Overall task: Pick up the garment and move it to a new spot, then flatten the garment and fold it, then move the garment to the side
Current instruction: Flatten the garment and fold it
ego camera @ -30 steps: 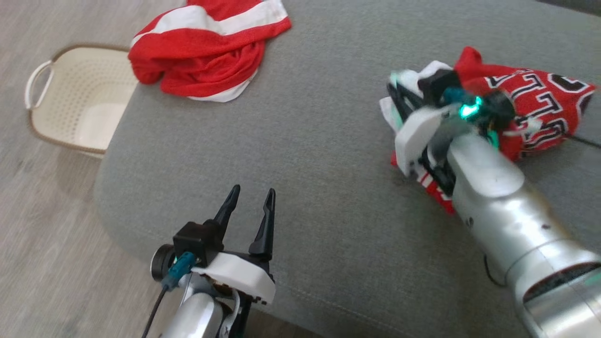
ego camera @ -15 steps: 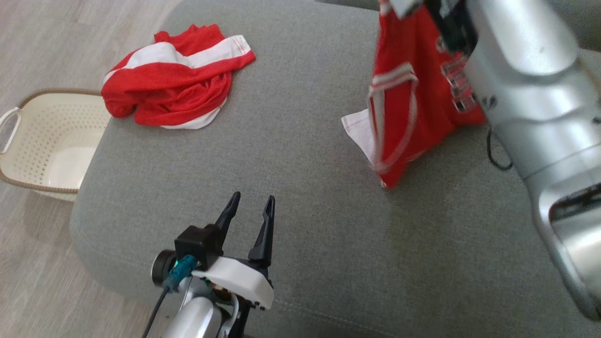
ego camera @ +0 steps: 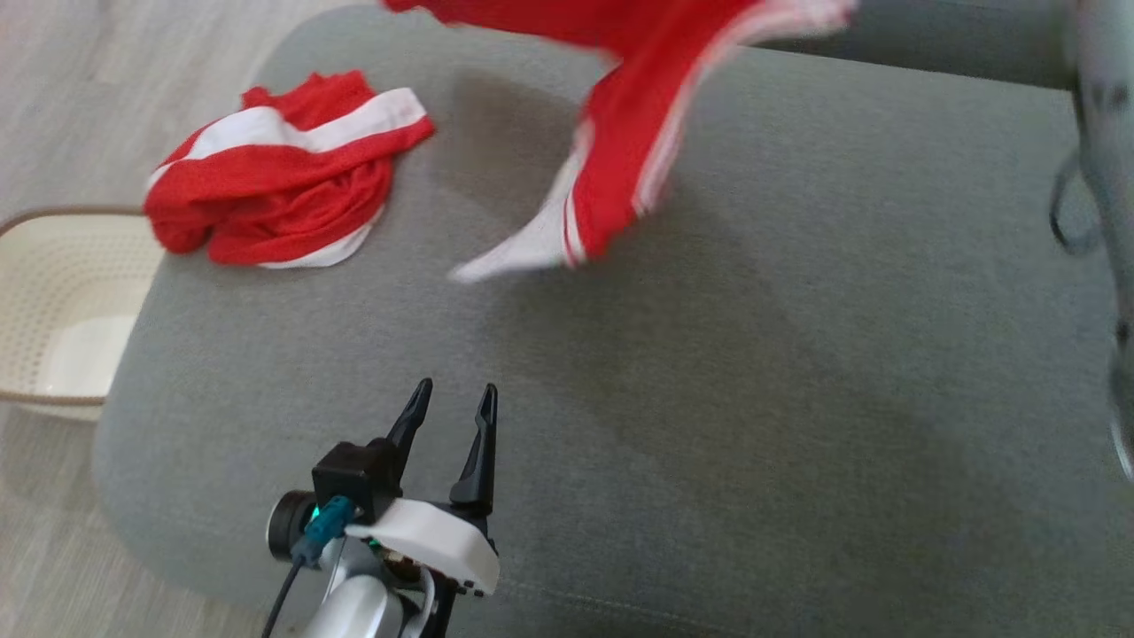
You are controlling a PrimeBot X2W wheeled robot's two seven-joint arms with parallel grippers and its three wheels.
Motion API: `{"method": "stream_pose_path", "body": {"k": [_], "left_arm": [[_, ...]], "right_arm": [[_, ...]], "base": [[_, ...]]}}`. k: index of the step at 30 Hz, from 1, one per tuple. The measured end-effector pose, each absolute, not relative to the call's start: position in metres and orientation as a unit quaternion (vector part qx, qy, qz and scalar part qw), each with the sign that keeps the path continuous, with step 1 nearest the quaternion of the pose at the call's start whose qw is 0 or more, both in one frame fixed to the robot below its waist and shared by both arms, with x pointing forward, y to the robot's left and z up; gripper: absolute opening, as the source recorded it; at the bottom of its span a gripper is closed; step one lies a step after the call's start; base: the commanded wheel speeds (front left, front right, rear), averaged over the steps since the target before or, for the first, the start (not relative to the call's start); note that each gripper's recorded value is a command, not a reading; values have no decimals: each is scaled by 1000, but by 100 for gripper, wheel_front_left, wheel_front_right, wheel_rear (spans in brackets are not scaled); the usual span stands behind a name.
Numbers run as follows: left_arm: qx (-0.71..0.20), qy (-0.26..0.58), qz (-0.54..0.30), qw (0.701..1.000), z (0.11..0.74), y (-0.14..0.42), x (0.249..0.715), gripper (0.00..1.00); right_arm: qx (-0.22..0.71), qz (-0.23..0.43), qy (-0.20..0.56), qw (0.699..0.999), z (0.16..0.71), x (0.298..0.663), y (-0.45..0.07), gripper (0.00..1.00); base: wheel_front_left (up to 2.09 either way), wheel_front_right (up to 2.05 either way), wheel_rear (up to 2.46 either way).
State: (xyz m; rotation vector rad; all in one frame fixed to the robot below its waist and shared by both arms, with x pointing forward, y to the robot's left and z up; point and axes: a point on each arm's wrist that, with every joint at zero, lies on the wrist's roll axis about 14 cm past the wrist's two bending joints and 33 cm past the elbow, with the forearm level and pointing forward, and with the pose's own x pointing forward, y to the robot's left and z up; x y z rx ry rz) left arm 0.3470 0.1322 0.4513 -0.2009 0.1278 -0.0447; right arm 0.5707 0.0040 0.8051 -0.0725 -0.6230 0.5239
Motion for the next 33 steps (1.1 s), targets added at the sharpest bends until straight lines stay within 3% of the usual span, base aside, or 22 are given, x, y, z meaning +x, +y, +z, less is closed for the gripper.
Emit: {"method": "stream_pose_path", "body": {"k": [5,9,10,11,12,17,21,27,33], "left_arm": [[-100,70,-53,991,448,115,354,100],[-102,78,-71,989,443,105,361,100],[-101,78,-73,989,442,104,364,100],[-100,79,-76,989,442,103,366,100],[-98,79,-77,989,441,102,368,100],[-97,85,-82,988,437,101,371,100],[-95,84,-84,988,438,100,370,100],[-91,77,-80,990,443,103,366,100],[-91,72,-63,991,446,114,361,100]], "right_arm": [[-90,165,-129,974,660,602,-97,0],[-125,87,3,988,565,596,-185,0],[-129,70,32,989,547,593,-202,9],[-122,52,53,990,533,589,-218,75],[-122,39,70,989,522,586,-230,100],[-114,15,92,989,504,580,-248,100],[-105,47,62,991,515,583,-213,100],[-108,184,26,977,512,562,-94,100],[-110,338,85,931,450,491,8,100]], "base": [[0,0,0],[0,0,0],[0,0,0],[0,0,0],[0,0,0],[0,0,0],[0,0,0],[0,0,0],[0,0,0]]}}
